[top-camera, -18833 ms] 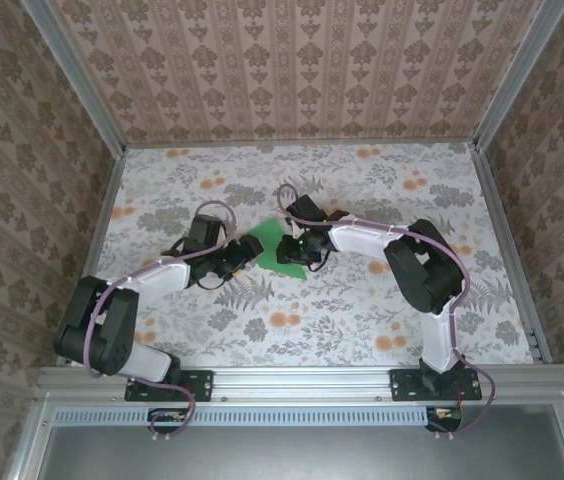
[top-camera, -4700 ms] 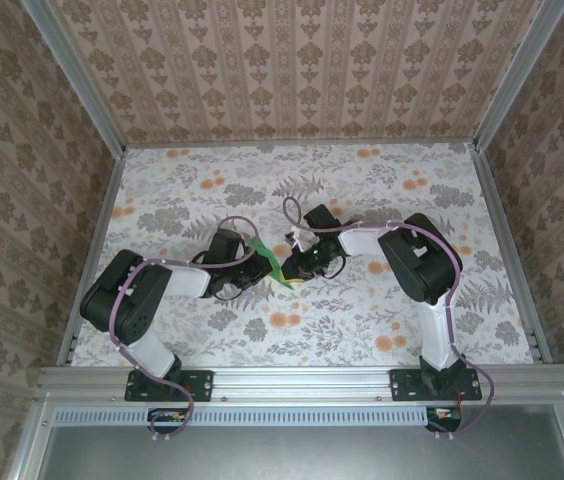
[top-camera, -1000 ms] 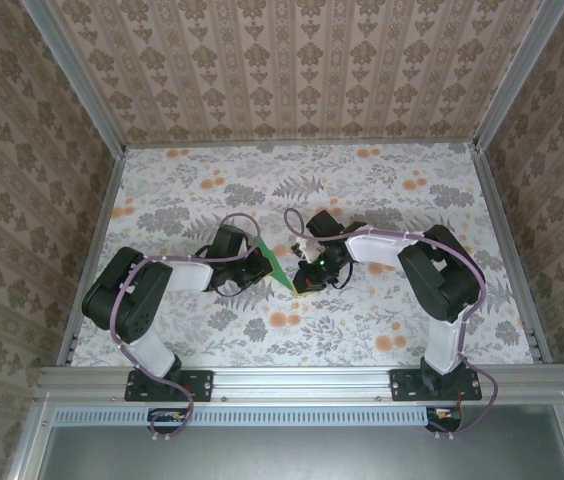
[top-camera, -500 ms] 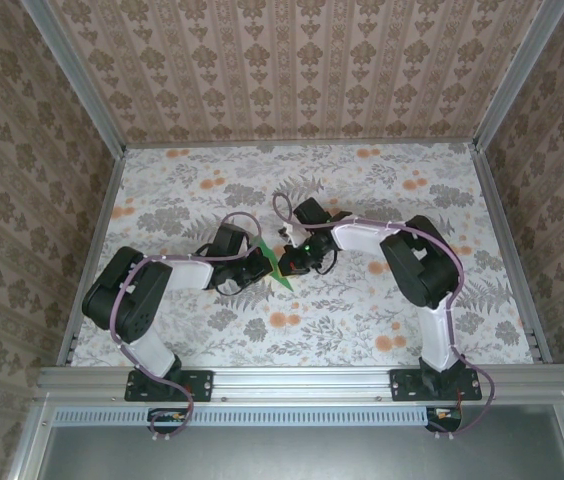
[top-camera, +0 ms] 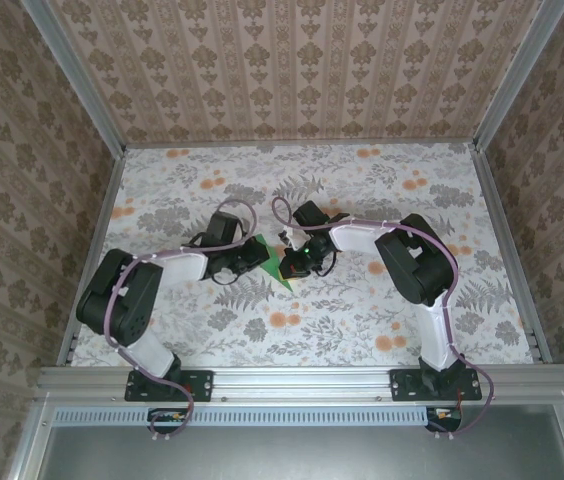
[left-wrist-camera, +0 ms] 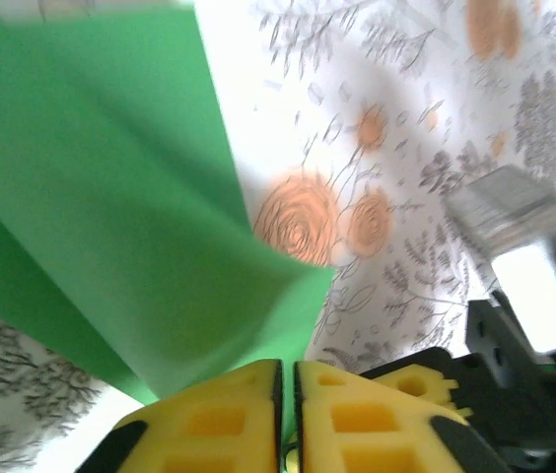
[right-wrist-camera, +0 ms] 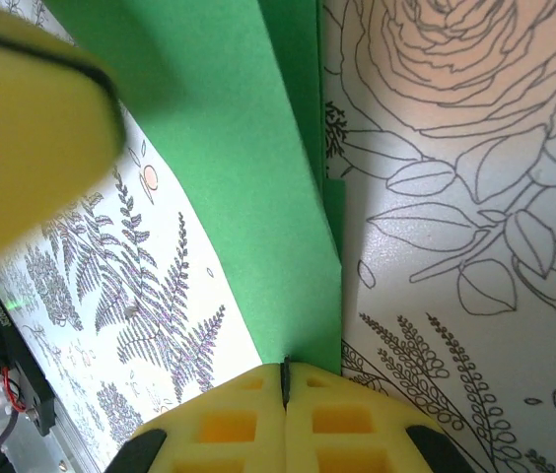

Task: Fold a paper plane with a square sheet of paper (pick it up from the middle)
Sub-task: Fold the wing for the fifth time at the center of the table.

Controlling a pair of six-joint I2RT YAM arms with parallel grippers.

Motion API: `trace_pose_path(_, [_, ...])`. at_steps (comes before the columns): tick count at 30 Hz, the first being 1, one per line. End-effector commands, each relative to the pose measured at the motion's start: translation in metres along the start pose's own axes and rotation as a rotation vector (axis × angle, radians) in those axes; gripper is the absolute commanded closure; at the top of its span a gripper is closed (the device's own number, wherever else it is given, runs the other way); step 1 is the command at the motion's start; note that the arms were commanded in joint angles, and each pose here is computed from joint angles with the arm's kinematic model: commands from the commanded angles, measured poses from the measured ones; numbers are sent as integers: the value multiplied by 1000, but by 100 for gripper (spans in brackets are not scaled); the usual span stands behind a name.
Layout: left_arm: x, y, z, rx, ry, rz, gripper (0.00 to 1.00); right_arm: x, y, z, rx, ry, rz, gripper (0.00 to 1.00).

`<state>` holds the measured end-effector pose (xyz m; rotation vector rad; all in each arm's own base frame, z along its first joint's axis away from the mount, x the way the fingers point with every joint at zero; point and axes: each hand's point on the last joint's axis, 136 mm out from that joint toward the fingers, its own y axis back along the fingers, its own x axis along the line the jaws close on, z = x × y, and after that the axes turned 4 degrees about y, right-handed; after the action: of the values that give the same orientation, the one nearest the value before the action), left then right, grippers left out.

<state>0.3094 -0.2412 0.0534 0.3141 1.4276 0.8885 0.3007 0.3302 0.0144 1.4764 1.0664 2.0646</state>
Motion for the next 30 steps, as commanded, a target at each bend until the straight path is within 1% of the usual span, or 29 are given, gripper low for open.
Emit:
trace_pose_path(1, [-2, 19, 15, -34, -43, -5, 81, -30, -9, -24, 77, -41, -126, 100])
trace_pose_path(4, [-1, 24, 18, -39, -64, -19, 78, -30, -9, -24, 79, -42, -128, 100])
trace_pose_path(8, [-5, 26, 17, -38, -93, -41, 78, -30, -9, -23, 80, -43, -128, 99])
trace_pose_path(12, [0, 22, 14, -31, -95, -36, 78, -30, -10, -23, 85, -46, -123, 100])
trace_pose_path(19, [0, 8, 11, 11, -100, -63, 79, -29, -11, -24, 92, -46, -118, 100])
trace_pose_path(30, [17, -8, 14, 20, -94, -5, 80, -30, -12, -27, 104, -49, -117, 99])
